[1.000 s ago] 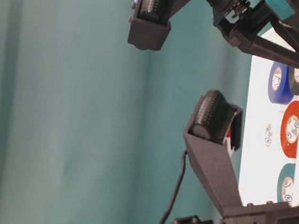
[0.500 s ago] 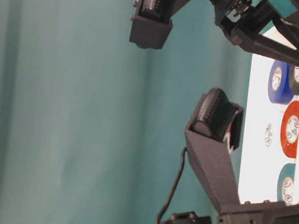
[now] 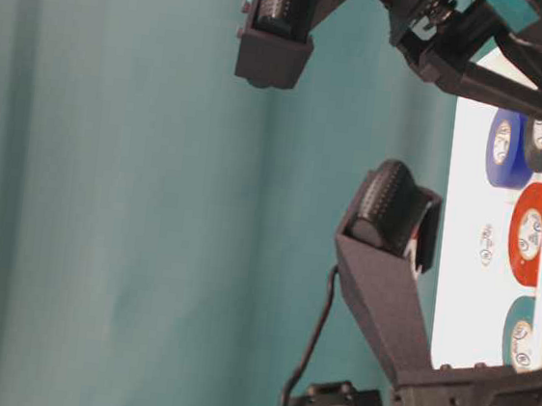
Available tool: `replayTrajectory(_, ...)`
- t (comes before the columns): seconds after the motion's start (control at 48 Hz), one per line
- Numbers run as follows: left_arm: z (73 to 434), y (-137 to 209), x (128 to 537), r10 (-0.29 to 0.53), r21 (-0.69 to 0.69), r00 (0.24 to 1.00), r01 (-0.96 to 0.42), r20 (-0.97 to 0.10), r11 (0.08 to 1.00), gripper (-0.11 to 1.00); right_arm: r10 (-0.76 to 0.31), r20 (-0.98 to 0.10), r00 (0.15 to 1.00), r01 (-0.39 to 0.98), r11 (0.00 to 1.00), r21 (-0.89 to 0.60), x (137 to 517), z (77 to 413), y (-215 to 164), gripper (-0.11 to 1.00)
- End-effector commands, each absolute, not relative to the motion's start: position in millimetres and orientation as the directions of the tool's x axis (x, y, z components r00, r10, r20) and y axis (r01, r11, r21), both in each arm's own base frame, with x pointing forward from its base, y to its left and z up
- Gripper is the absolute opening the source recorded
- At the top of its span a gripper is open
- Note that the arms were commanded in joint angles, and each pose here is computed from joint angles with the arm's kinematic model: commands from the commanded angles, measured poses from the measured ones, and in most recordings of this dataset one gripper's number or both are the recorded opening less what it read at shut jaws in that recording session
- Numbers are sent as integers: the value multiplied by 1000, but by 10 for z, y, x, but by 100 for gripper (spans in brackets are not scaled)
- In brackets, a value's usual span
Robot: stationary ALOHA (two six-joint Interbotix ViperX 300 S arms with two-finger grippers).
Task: Put the tape alternately from left to right into the white case.
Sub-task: 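Move the left gripper down onto the yellow tape roll and grasp it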
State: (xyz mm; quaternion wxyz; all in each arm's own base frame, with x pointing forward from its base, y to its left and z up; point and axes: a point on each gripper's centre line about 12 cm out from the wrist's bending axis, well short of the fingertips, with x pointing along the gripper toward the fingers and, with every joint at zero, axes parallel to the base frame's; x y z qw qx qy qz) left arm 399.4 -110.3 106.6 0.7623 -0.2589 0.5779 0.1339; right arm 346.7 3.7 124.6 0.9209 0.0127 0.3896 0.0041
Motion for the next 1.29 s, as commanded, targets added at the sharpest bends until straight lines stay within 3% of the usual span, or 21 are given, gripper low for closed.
replayTrajectory(0.0,1308,-1097,4056,-107,-281,354,-487,-929,827,-4,24,-698,716,-5,1000,30,3507,1323,53,74)
replayTrajectory(0.396,1713,-1088,4019,-129,-304,434,-364,-892,880,-4,24,-698,716,-5,1000,30,3507,1323,53,74)
replayTrajectory(1.021,1855,-973,3870,-116,-263,412,-323,-904,909,-4,24,-697,717,-1,999,33,3512,1327,53,74)
replayTrajectory(1.271,1920,-731,3873,-93,-258,430,-344,-898,903,-4,24,-697,717,-1,999,33,3512,1327,53,74)
